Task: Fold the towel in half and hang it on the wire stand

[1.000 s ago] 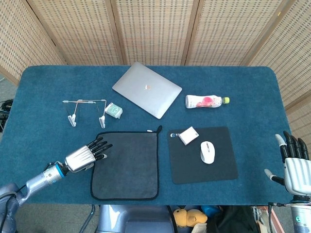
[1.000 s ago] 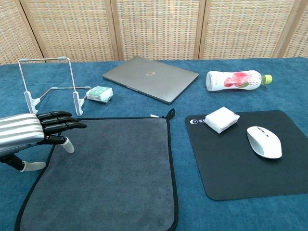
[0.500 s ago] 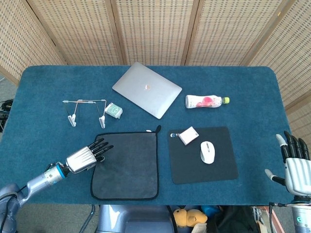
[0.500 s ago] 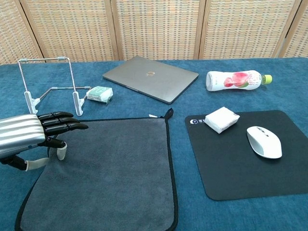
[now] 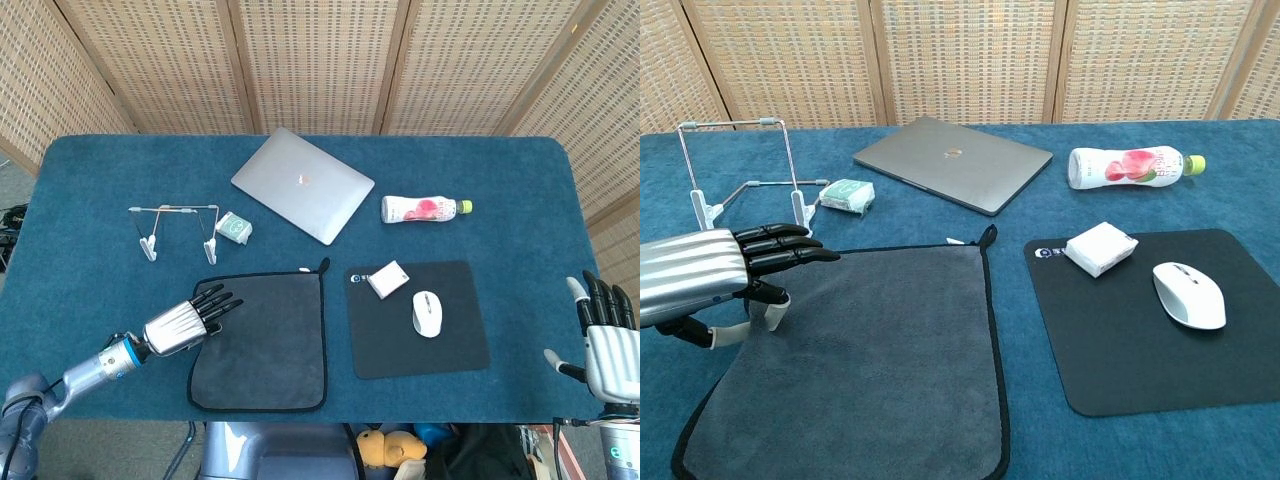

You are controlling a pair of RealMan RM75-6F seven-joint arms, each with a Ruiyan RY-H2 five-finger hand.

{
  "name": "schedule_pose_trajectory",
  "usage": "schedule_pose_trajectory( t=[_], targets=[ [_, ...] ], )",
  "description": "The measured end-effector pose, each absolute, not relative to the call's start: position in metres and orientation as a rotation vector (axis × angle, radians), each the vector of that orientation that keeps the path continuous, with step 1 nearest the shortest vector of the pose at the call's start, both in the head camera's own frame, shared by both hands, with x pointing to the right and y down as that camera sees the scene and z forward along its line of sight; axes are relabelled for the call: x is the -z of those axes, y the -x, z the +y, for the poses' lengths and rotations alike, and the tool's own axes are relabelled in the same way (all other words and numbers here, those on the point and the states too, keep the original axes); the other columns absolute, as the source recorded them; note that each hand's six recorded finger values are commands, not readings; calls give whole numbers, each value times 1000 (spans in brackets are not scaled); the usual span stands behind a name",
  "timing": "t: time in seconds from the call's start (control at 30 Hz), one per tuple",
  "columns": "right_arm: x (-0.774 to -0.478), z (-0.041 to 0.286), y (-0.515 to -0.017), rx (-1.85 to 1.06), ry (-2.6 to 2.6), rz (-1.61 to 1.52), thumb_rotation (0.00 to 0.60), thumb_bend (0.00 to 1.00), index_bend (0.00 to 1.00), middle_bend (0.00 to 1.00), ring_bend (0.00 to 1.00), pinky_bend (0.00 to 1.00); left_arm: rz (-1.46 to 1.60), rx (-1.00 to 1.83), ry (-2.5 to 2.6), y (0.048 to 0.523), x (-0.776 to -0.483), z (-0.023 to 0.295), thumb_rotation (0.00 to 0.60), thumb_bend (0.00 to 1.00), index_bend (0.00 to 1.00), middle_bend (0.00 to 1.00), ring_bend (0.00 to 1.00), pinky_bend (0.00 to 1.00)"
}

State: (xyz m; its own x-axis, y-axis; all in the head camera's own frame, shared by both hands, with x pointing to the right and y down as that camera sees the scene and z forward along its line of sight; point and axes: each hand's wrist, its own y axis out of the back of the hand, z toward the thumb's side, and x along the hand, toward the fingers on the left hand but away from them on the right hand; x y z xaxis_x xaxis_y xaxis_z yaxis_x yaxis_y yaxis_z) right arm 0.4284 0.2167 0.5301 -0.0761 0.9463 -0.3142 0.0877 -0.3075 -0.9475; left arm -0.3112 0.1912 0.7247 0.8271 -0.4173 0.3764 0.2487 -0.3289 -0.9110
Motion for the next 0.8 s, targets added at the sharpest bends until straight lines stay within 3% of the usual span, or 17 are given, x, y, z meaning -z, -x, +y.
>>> schedule_pose_trajectory(
  t=[0.8],
  targets=[
    [-532, 215, -432, -1489, 1468, -1179, 600, 0, 0, 0, 0, 0, 115, 473, 1724, 242, -714, 181, 600, 458, 693, 0, 0, 0]
  ],
)
